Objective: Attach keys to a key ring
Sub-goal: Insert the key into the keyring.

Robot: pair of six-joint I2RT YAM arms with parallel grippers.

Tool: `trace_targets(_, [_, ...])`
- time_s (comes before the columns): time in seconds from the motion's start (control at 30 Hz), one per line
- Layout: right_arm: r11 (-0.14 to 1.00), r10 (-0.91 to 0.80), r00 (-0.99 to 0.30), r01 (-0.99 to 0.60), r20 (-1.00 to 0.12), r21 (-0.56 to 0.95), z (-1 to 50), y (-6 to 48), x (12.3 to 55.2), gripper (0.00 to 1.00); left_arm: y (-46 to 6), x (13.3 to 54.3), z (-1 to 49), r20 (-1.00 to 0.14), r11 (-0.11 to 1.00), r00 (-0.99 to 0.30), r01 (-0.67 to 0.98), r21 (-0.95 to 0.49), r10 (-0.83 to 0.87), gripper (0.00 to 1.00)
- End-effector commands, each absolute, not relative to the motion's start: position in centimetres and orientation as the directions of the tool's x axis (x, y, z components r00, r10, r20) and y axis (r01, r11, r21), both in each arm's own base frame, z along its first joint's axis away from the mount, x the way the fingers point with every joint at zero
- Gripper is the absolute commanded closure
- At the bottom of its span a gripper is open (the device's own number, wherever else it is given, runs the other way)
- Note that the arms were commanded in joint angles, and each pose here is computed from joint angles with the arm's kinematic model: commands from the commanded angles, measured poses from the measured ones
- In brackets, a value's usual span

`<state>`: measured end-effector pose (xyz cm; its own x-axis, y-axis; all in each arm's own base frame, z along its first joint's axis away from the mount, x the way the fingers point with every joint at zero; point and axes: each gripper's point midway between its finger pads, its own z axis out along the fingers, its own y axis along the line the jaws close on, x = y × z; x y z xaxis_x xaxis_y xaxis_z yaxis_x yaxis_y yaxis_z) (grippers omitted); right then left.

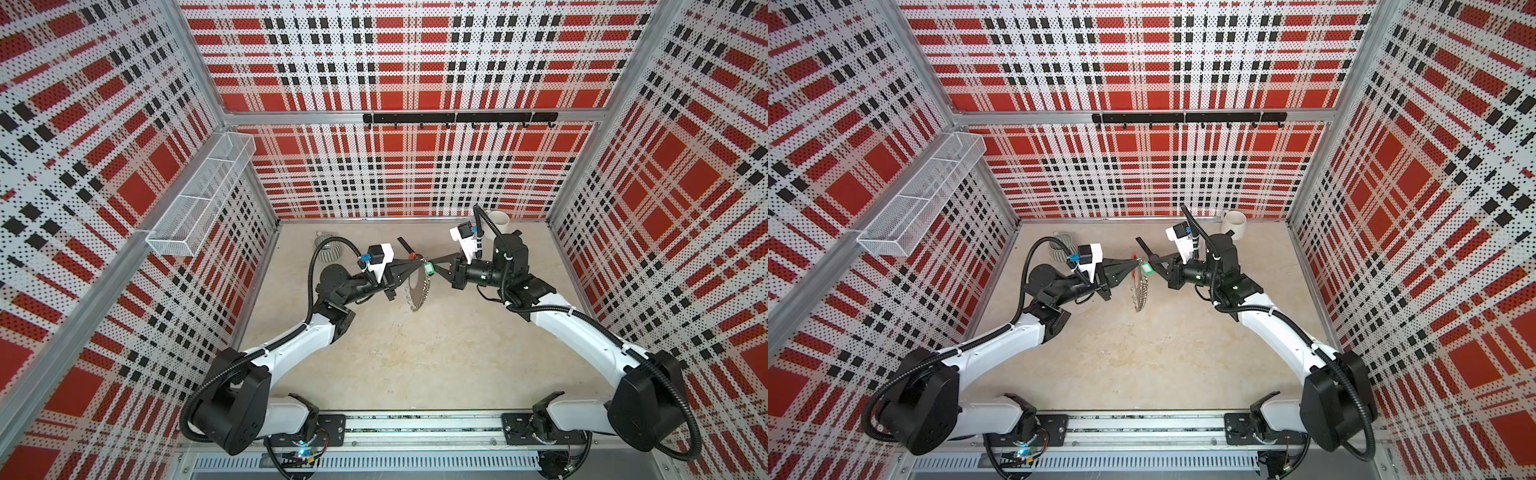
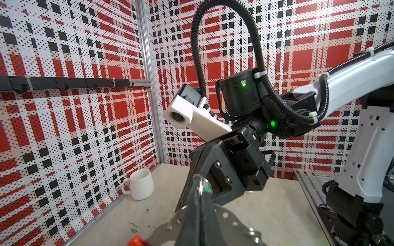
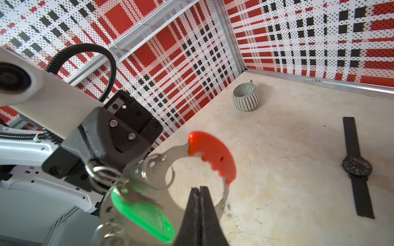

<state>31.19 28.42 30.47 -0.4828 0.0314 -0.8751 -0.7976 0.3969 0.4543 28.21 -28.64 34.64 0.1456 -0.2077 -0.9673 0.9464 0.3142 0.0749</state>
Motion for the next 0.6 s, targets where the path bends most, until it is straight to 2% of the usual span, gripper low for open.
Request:
trace_targets(0.0, [0.41,0.053,-0.413,-0.821,-0.909,0.397,32.0,27.5,30.5,0.83,-28.4,27.8,35.8,-0.949,0.316,0.174,0.945,0.086,-0.262,1.0])
trace_targets(0.03, [0.407,0.064,-0.395,-0.828,-0.917,0.385,32.5,27.4,30.3,0.73,-28.4,27.7,35.9,-0.949,0.314,0.17,0.946,0.081,-0.267,1.0])
trace_targets(0.13, [0.391,0.083,-0.349,-0.85,-0.934,0.352,33.6,27.1,29.6,0.59,-28.4,27.7,35.9,-0.949,0.31,0.155,0.949,0.065,-0.275,1.0])
trace_targets(0.3, [0.339,0.106,-0.276,-0.893,-0.955,0.296,35.2,27.1,28.2,0.55,-28.2,27.7,35.9,-0.95,0.301,0.14,0.952,0.051,-0.28,1.0])
trace_targets(0.57, [0.294,0.133,-0.259,-0.912,-0.957,0.287,36.4,27.3,27.6,0.55,-28.1,27.6,36.1,-0.948,0.296,0.138,0.954,0.049,-0.285,1.0])
